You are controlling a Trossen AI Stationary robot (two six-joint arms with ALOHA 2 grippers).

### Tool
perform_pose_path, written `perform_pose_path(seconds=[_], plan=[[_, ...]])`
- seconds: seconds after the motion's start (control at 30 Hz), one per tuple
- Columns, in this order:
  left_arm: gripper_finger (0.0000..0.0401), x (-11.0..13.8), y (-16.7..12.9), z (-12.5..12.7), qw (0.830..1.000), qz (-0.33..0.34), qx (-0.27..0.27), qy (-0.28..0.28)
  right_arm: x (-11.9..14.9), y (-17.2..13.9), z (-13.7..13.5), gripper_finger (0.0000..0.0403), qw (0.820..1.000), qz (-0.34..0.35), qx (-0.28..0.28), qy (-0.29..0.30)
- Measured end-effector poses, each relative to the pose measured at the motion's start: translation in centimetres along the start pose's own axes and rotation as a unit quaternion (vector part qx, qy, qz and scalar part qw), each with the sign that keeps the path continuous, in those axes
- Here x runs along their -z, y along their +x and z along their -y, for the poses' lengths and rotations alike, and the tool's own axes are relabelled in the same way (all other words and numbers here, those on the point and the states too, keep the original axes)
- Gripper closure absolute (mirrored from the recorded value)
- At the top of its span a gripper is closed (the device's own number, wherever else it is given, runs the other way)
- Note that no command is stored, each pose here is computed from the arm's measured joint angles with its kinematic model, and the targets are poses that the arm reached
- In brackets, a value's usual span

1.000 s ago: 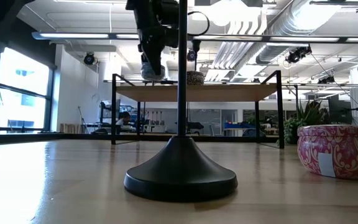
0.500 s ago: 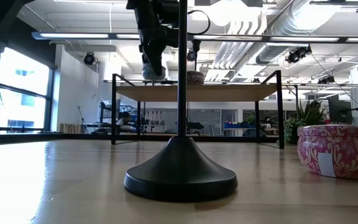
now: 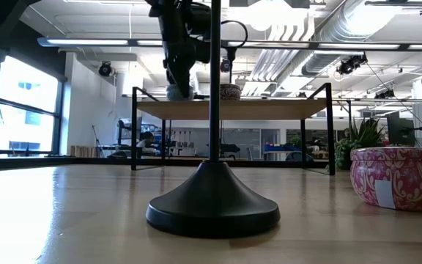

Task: Pick & Place candle stick holders
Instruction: Put the blue scented candle on the shelf

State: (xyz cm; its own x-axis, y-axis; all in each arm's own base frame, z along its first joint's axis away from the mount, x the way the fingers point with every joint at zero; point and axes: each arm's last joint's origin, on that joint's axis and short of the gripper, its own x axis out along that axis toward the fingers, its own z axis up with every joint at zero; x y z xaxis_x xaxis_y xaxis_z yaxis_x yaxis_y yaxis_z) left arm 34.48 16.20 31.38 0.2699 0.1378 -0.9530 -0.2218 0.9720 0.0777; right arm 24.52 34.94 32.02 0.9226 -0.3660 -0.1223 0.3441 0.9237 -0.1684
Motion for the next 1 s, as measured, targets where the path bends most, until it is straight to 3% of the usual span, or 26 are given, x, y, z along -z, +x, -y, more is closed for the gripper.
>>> perform_pose_path(seconds=[1.0], plan=[[0.0071, 0.05, 0.0, -0.2, 0.999, -0.009, -0.039, -0.021, -0.02, 0.47, 0.09, 0.0075, 1.0, -0.004, 0.0, -0.001]])
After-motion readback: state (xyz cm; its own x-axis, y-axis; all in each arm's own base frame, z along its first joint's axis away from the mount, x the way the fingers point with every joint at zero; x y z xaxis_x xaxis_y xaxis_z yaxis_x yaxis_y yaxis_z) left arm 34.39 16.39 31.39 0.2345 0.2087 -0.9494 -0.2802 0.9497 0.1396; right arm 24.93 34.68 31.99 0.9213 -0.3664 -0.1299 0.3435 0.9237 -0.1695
